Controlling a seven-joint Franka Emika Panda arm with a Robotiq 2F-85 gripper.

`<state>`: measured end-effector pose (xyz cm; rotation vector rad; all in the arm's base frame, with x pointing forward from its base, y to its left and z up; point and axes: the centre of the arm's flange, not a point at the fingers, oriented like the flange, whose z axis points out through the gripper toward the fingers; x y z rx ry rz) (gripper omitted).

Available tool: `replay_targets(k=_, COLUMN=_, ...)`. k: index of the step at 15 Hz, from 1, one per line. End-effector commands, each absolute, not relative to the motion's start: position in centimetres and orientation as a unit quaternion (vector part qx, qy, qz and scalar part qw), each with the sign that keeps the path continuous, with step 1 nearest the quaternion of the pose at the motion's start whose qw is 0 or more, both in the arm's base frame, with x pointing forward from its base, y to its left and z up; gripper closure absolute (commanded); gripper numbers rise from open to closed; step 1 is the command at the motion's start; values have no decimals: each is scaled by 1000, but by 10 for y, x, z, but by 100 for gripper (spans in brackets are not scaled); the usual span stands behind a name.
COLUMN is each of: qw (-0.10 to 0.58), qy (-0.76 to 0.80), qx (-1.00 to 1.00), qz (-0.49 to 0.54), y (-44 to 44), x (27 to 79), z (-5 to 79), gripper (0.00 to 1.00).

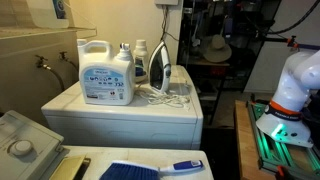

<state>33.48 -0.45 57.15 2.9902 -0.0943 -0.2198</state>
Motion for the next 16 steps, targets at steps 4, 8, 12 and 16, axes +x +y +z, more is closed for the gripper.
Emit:
replay_targets(k=4, qw=71, qy=-31, qx=994, qz=-73, y=-5, x=335, z=572, gripper=0)
replay_targets(k=8, qw=96, qy=-79, qx=992, qz=-22, y=32, x=372, z=572, gripper=0)
replay_targets(k=12, qw=112, qy=-154, qx=978, qz=81, y=85, x=418, z=553, gripper=0)
replay_targets(k=16, qw=111, qy=-223, qx=961, qz=123, y=122, x=447, z=524, gripper=0)
